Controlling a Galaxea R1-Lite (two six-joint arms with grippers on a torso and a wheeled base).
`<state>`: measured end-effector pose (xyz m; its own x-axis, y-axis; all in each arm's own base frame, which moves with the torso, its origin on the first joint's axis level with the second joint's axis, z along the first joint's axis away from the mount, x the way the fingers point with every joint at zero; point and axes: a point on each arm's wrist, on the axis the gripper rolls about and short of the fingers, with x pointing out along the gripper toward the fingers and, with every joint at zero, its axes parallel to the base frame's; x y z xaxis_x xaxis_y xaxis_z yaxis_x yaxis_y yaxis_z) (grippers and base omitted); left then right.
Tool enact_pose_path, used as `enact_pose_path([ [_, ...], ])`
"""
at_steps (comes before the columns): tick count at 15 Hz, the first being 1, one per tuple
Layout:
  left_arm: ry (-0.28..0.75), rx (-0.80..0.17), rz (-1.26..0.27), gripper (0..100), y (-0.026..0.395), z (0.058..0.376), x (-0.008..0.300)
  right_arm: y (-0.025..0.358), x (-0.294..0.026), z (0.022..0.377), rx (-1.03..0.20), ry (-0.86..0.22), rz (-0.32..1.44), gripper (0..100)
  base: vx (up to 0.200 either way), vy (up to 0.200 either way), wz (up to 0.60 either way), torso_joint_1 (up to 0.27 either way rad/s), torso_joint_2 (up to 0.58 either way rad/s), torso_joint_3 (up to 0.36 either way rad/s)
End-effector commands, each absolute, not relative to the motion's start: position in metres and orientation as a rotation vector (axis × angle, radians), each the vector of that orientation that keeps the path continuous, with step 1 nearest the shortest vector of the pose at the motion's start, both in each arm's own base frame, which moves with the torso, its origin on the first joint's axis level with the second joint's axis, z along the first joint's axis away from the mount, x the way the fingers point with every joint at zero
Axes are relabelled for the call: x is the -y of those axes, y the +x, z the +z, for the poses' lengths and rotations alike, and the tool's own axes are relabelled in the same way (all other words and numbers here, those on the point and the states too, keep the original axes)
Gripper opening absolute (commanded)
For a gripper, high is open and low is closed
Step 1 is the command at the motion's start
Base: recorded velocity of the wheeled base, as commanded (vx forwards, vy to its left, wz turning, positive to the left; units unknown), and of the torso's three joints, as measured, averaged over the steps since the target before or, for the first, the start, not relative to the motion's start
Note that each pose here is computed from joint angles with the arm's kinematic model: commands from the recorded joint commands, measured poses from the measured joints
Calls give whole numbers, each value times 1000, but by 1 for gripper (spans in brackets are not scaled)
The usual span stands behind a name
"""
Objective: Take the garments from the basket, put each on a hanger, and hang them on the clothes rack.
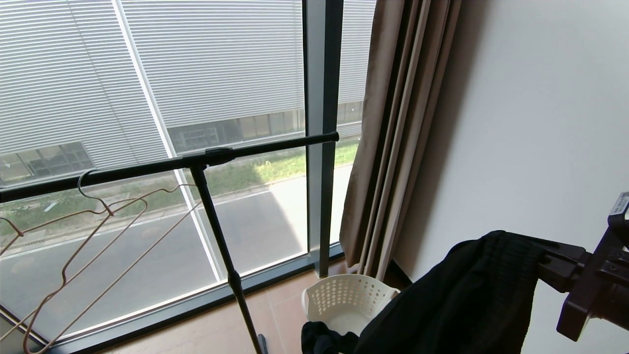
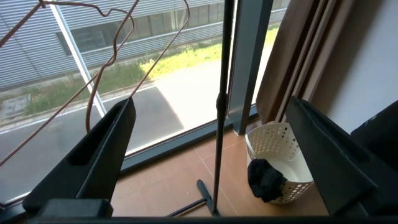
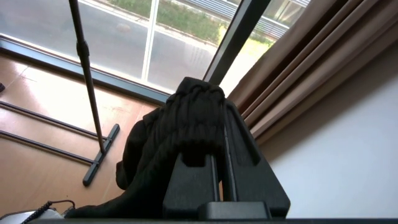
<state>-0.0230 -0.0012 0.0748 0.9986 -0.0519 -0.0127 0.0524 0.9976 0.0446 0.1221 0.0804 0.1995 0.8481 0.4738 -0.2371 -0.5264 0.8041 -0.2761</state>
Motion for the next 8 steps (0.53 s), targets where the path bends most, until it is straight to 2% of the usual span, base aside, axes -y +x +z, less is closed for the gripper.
enact_pose_path([
  [1, 46, -11, -52, 100, -23, 75, 1, 122, -81, 199, -162, -343, 539, 0, 0, 0, 0, 163, -354, -203],
  [6, 46, -11, -54, 100, -23, 75, 1, 121, -80, 195, -174, -352, 539, 0, 0, 0, 0, 157, -354, -193],
  [8, 49, -11, -54, 100, -23, 75, 1, 121, -80, 196, -168, -350, 539, 0, 0, 0, 0, 33, -99, -33],
])
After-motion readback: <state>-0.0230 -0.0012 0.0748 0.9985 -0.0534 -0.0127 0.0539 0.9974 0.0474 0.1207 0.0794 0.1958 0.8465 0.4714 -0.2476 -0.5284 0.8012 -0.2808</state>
